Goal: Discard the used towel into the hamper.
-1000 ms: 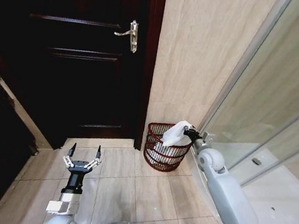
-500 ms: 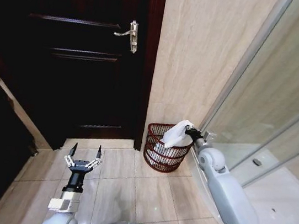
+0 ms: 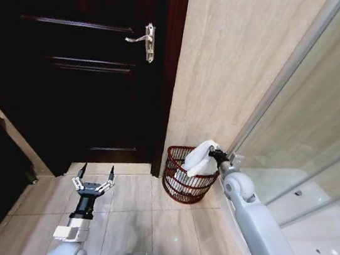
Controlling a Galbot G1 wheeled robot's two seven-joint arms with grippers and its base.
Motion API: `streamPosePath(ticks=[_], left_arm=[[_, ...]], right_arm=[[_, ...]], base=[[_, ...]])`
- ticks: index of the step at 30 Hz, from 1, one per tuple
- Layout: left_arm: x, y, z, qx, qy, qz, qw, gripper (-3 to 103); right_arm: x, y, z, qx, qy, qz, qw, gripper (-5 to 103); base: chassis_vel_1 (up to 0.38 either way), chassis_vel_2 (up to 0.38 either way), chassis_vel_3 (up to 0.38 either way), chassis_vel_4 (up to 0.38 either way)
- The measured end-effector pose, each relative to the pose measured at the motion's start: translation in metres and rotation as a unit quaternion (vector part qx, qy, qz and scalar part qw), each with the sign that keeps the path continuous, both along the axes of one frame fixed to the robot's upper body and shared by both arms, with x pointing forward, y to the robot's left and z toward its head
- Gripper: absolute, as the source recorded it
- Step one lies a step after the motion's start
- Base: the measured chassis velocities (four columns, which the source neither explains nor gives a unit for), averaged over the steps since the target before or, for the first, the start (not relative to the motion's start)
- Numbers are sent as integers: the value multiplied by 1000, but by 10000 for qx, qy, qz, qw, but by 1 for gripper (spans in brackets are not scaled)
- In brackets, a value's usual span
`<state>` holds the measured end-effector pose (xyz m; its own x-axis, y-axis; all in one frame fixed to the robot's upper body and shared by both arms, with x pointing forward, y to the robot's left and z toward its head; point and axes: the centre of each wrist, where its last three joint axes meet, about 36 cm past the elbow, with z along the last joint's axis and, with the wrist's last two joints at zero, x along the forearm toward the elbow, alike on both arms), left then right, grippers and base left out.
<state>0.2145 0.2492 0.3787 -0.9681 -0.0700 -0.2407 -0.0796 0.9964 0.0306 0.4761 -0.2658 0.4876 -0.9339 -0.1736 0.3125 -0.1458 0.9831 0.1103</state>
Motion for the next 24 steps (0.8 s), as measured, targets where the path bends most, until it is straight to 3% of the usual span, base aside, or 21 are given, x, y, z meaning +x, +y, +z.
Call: streamPosePath(ticks=[1,3,5,6,11,18,24], left_arm=[[0,0,0,0,0,0,10000,100],[-2,-1,-1,-4,0,-4,10000,100],[-2,-1,-1,-4,-3,-3,10000,100],[-4,0,-1,-3,-14,24,10000,100],[-8,2,-3,2,-37,68,10000,100],[-15,11,-9,8,-5,208,9998,100],[-16,16,-14,-21,10,281,9996,100]], right_arm=[[0,0,0,0,0,0,10000,4],[4,-3,7,160,500,47,9986,4],[5,-4,8,175,560,55,9983,4],[13,-10,14,250,1014,148,9944,4],[36,-17,24,425,1658,227,9850,4],[76,-8,17,534,2100,178,9761,4],[86,7,-5,468,2312,305,9713,4]], base=[[-15,12,36,-58],[0,0,0,0],[0,0,0,0],[0,0,0,0],[0,0,0,0],[0,0,0,0],[0,0,0,0]])
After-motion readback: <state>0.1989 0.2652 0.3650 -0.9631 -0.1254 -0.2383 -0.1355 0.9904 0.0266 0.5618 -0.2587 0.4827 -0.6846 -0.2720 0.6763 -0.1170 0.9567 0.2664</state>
